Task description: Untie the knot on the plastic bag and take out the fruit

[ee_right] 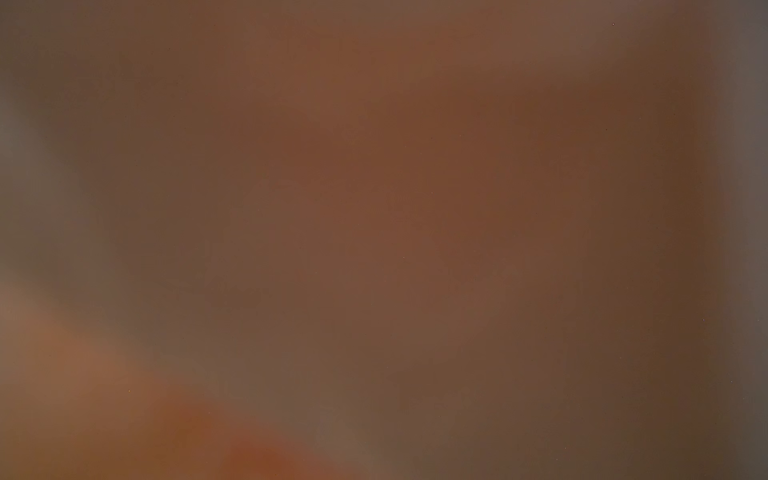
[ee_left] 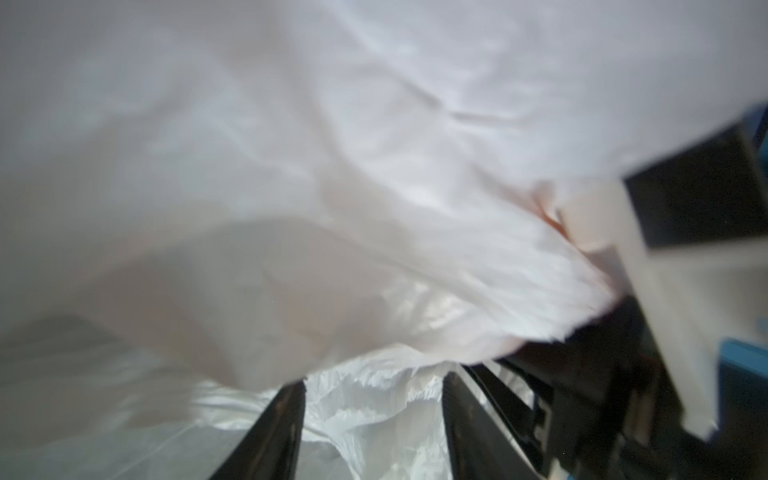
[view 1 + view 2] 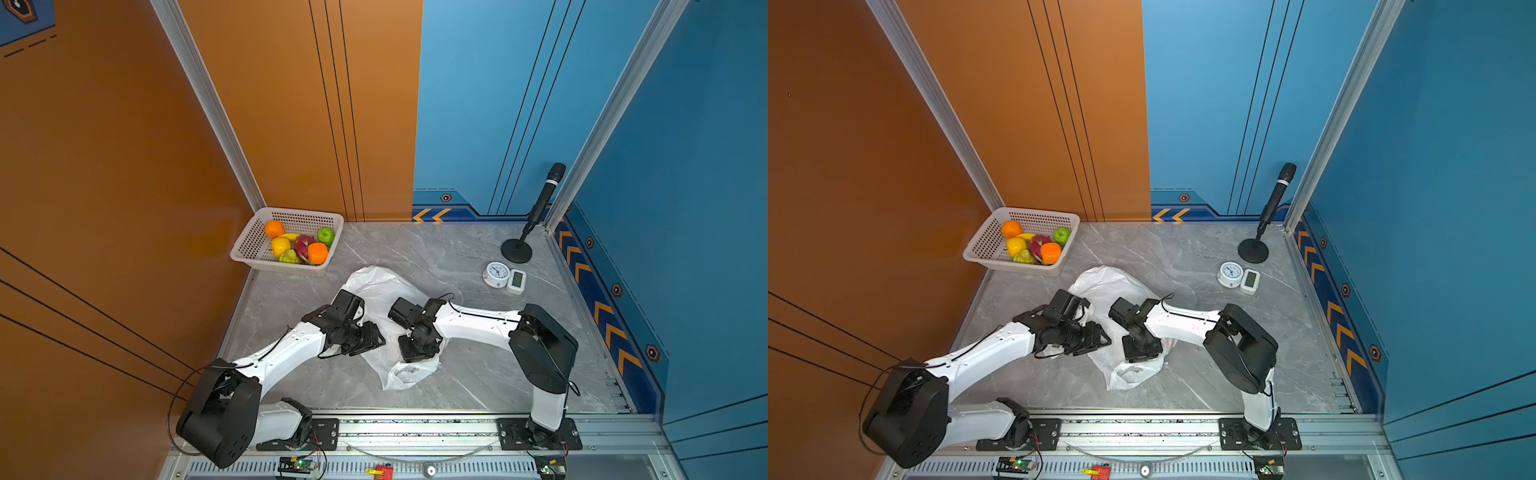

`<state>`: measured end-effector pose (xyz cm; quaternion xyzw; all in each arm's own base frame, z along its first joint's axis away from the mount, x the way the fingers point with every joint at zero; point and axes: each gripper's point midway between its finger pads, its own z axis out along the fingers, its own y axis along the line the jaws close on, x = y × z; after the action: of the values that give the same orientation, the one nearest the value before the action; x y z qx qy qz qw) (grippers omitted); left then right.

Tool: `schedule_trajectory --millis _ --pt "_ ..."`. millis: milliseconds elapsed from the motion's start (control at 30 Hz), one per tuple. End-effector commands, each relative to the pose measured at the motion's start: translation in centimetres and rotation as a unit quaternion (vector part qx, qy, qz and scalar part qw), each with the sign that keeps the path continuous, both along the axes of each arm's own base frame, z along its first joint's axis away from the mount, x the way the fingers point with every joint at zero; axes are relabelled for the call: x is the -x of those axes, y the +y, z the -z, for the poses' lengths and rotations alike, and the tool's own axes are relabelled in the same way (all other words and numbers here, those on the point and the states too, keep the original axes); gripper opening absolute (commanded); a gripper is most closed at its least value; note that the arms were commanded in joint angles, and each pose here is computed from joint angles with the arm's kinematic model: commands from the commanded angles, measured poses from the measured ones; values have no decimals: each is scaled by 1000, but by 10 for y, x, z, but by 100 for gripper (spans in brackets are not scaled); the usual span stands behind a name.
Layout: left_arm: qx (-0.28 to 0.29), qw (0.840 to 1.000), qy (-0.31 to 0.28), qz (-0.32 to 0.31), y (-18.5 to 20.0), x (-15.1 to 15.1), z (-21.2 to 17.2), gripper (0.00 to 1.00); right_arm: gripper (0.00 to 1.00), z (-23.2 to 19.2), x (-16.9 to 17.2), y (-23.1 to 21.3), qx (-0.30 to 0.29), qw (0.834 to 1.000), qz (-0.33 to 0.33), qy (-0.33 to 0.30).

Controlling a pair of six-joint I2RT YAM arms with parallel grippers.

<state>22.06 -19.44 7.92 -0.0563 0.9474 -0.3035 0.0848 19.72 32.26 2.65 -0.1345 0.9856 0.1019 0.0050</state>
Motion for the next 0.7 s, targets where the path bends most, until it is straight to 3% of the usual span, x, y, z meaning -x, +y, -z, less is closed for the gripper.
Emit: schedule_trajectory --millis 0,100,200,367,467,667 --pt "33 999 -19 5 -10 -3 -21 74 39 2 -20 17 -34 999 2 -42" --pt "59 998 -19 -11 -17 -11 -25 82 39 -6 -24 28 -46 998 -5 -45" --pt "62 998 -14 -23 -23 -19 -19 83 40 -16 -25 33 -65 997 -5 -50" --pt "36 998 -2 -47 -19 -31 4 56 42 -36 -24 27 -95 995 5 -44" --pt "40 999 -1 -36 -27 -38 7 47 44 -45 -20 25 -110 993 4 -46" --pt "-1 999 37 -30 -18 -29 32 19 49 -66 -34 16 -130 989 38 -63"
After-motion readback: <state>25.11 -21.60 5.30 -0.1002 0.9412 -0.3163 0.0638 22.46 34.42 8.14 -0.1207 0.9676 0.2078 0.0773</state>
